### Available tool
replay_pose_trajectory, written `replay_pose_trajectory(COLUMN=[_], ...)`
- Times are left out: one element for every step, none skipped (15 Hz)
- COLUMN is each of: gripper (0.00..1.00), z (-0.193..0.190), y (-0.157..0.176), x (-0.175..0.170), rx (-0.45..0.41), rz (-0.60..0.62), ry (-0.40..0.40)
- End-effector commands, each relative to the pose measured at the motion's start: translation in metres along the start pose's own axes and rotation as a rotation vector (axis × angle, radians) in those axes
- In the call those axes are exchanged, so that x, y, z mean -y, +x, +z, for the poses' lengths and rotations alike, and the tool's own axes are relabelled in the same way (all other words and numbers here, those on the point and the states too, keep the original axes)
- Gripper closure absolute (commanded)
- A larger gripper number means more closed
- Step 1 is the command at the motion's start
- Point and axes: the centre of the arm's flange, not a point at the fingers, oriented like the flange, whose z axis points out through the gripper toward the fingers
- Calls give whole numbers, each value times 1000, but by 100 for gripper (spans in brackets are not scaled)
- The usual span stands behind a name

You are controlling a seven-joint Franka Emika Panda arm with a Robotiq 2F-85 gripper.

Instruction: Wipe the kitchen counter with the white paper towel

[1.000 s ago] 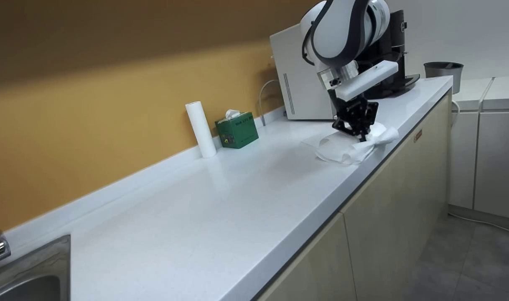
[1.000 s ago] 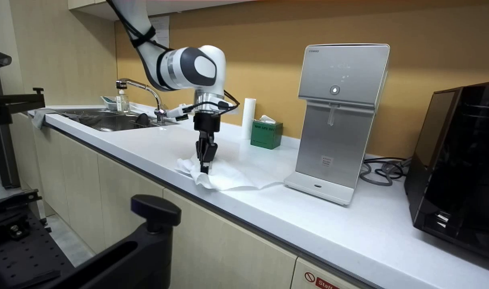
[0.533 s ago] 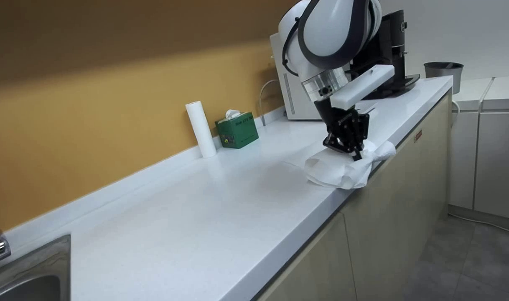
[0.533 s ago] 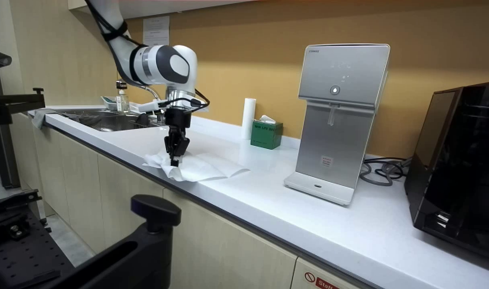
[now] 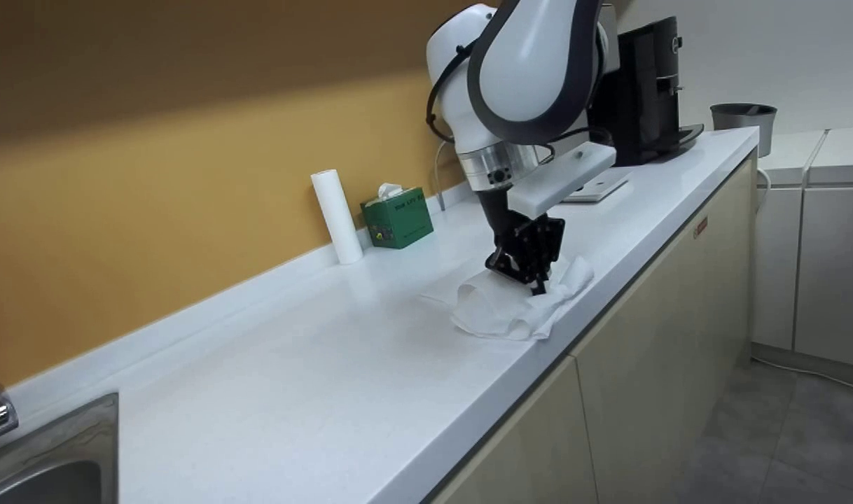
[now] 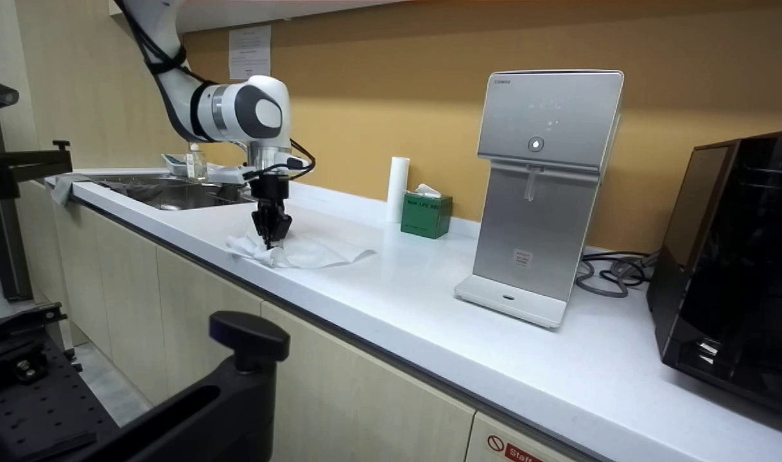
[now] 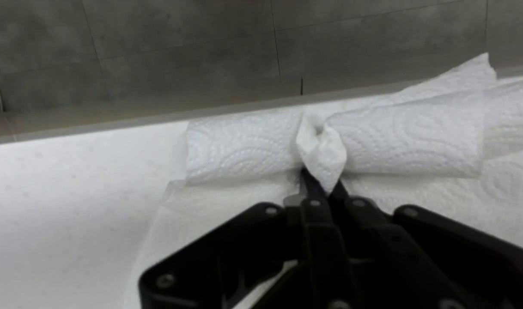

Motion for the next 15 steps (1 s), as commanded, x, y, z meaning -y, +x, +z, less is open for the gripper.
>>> replay_pose_trajectory(gripper=[99,99,99,99,99,99,99,99,99,99,99,99,99,99,99], z=[11,13,14,17,18,20,22,23,25,26,27,28,28,27,25], y=[31,42,51,64,74,88,99,111,123,135,148,161,172,184,196], x=[32,38,44,50,56,62,67,74,81,88,94,99,101,101,97], rx=[-36,-40,-48,-59,-67,-86,-94,-106,-119,-134,-148,-165,-183,-199,-216], rz=[13,19,26,39,51,70,89,117,149,177,205,240,272,305,341], ry=[14,19,22,22,20,11,8,6,5,2,-5,-14,-23,-35,-49])
